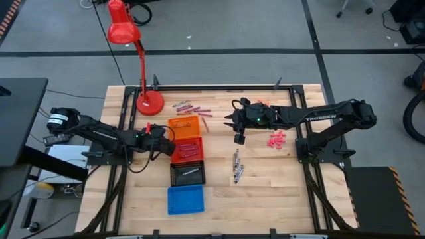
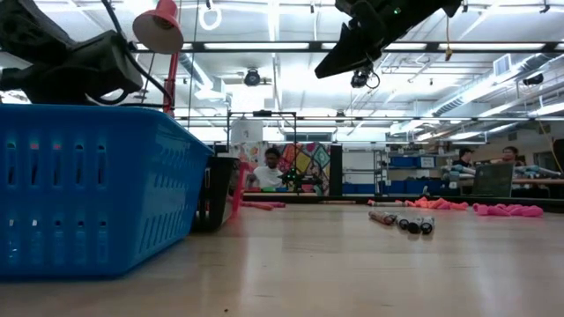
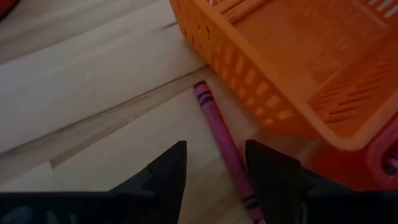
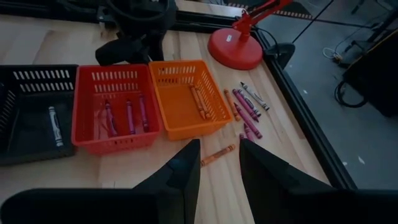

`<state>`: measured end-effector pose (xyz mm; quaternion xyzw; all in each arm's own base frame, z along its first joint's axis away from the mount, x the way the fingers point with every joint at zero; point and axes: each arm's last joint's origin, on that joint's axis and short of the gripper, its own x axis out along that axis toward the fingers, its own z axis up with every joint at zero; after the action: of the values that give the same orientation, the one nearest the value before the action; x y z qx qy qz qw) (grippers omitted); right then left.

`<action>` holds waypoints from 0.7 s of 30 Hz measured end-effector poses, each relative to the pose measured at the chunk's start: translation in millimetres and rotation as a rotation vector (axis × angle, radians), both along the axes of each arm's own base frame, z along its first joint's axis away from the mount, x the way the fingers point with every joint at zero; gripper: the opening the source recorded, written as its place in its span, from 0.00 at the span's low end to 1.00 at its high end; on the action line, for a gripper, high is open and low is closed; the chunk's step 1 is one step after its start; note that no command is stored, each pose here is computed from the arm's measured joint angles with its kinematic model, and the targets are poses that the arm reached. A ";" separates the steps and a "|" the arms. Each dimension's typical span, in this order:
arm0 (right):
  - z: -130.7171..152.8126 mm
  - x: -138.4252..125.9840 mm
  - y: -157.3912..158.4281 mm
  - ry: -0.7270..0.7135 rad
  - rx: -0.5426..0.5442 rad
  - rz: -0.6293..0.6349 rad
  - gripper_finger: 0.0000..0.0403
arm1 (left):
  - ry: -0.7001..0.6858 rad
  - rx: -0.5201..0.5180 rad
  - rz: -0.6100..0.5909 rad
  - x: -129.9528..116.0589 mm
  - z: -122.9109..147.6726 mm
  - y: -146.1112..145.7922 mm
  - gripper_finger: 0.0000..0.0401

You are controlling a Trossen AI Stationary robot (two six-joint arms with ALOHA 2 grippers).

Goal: Sort crayons
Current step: Put the red crayon into the red basket

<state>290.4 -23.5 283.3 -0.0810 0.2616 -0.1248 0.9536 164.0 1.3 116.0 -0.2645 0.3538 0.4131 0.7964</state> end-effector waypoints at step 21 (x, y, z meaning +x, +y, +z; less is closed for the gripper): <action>0.2 0.1 -0.1 -0.002 0.000 0.000 0.29 | 0.069 -0.052 -0.094 -1.6 -0.1 -2.0 0.32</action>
<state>290.5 -23.6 283.5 -0.0809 0.2607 -0.1247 0.9539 162.3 -0.7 115.9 -0.2537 0.4040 0.3746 0.7950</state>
